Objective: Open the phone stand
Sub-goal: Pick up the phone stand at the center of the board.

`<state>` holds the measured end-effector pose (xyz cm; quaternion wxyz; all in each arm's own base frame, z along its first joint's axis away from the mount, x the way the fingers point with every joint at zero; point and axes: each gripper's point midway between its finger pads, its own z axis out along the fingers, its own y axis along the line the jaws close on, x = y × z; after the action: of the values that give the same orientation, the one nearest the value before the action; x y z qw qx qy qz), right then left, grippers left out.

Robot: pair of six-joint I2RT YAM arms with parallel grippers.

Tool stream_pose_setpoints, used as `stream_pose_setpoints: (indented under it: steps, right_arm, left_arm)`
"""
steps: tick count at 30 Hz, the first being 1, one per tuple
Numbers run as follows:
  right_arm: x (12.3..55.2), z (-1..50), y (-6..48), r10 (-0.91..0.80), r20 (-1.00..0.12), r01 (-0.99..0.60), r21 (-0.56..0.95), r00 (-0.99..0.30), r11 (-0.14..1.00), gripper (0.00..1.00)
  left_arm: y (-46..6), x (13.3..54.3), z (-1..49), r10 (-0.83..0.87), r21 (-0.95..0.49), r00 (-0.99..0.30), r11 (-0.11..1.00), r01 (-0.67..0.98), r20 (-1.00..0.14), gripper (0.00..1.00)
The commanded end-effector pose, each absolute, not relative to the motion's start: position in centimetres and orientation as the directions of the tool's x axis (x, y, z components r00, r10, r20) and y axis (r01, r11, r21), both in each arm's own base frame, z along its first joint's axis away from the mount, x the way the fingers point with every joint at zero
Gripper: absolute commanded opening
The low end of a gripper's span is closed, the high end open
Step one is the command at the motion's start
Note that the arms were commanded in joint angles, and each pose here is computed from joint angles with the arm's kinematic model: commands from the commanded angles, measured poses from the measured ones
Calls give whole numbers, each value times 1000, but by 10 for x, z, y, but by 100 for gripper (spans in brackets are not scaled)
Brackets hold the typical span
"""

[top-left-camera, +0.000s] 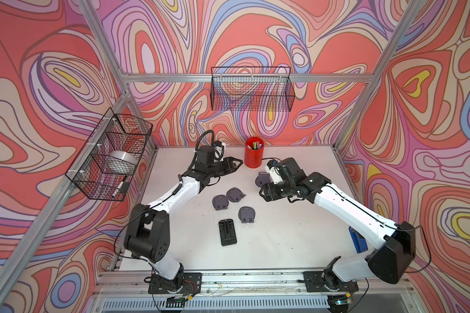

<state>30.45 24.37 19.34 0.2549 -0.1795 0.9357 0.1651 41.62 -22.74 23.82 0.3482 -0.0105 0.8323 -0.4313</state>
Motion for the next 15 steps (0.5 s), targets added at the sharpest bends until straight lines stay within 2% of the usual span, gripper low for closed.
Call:
stream_pose_setpoints:
  steps: [1,7,15]
  right_arm:
    - [310,181,266,-245,-538,-402,196,-806,894,78]
    - [316,147,298,-333,-479,-436,118,-812,892,80]
    - [345,113,328,-427,-448,-504,61,-785,862,85]
  left_arm:
    - [-191,388,213,-306,-686,-779,698,207,-547,46]
    - [-152,353,208,-359,-691,-765,707,151,-534,49]
    - [-138,331,196,-385,-711,-770,693,124,-509,50]
